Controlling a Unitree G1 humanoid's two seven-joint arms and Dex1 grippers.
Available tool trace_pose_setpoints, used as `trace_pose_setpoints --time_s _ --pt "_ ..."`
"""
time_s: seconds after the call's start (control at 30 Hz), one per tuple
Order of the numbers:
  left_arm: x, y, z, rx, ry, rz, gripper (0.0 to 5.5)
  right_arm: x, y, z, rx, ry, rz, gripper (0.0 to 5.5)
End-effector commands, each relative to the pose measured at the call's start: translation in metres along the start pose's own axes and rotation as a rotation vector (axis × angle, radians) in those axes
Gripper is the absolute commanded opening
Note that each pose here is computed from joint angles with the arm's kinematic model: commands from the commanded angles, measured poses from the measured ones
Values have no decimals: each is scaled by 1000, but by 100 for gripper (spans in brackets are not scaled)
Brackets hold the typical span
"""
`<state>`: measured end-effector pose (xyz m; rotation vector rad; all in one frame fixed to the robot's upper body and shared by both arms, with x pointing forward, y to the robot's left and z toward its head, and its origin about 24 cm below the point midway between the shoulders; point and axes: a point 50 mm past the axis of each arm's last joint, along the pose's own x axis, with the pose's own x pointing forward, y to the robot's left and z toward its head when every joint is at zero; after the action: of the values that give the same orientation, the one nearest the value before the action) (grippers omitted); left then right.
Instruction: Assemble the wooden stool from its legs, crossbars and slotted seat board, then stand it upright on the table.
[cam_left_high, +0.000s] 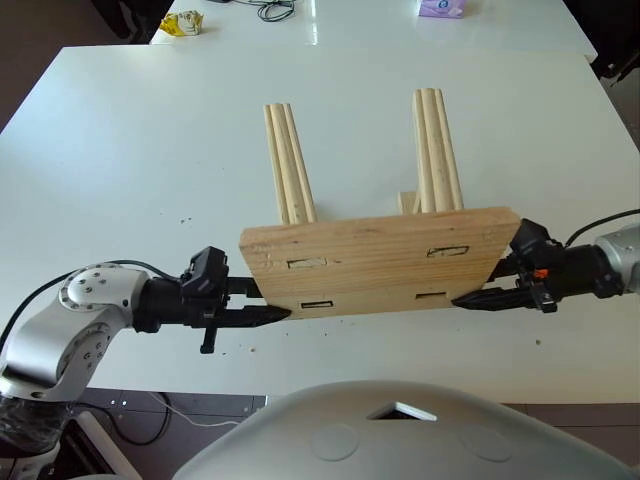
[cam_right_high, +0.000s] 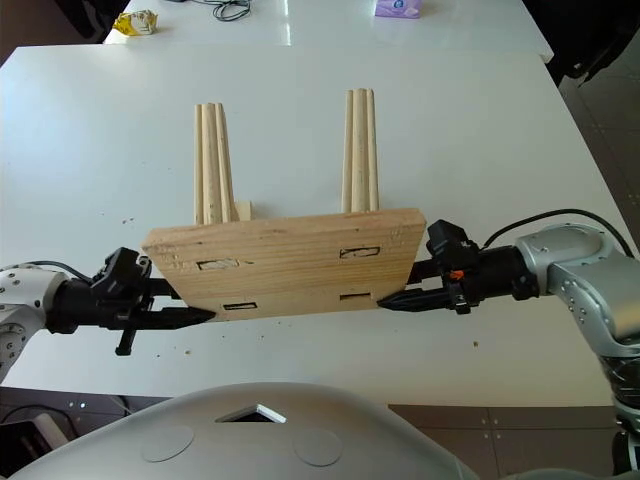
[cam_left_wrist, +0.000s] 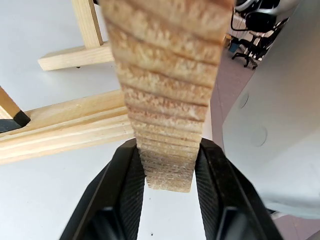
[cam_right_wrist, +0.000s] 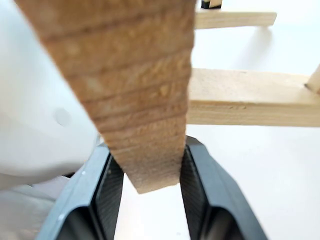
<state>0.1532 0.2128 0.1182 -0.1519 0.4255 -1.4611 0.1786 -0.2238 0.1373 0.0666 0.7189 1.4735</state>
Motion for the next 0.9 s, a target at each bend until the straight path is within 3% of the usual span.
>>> trace_pose_setpoints --time_s 0.03,0.33,0.47,0.6,0.9 --pt "28 -20 26 -187 -285 -110 133 15 30 31 154 -258 228 147" --pt "37 -35 58 -389 -607 -142 134 19 40 52 304 -636 269 147" --pt "41 -35 65 -470 -794 -64 134 33 26 70 300 -976 150 147" --pt "44 -31 73 -515 -970 51 134 37 21 98 451 -1336 -3 147" --pt "43 -8 79 -682 -1144 268 134 27 23 119 702 -1574 -72 147"
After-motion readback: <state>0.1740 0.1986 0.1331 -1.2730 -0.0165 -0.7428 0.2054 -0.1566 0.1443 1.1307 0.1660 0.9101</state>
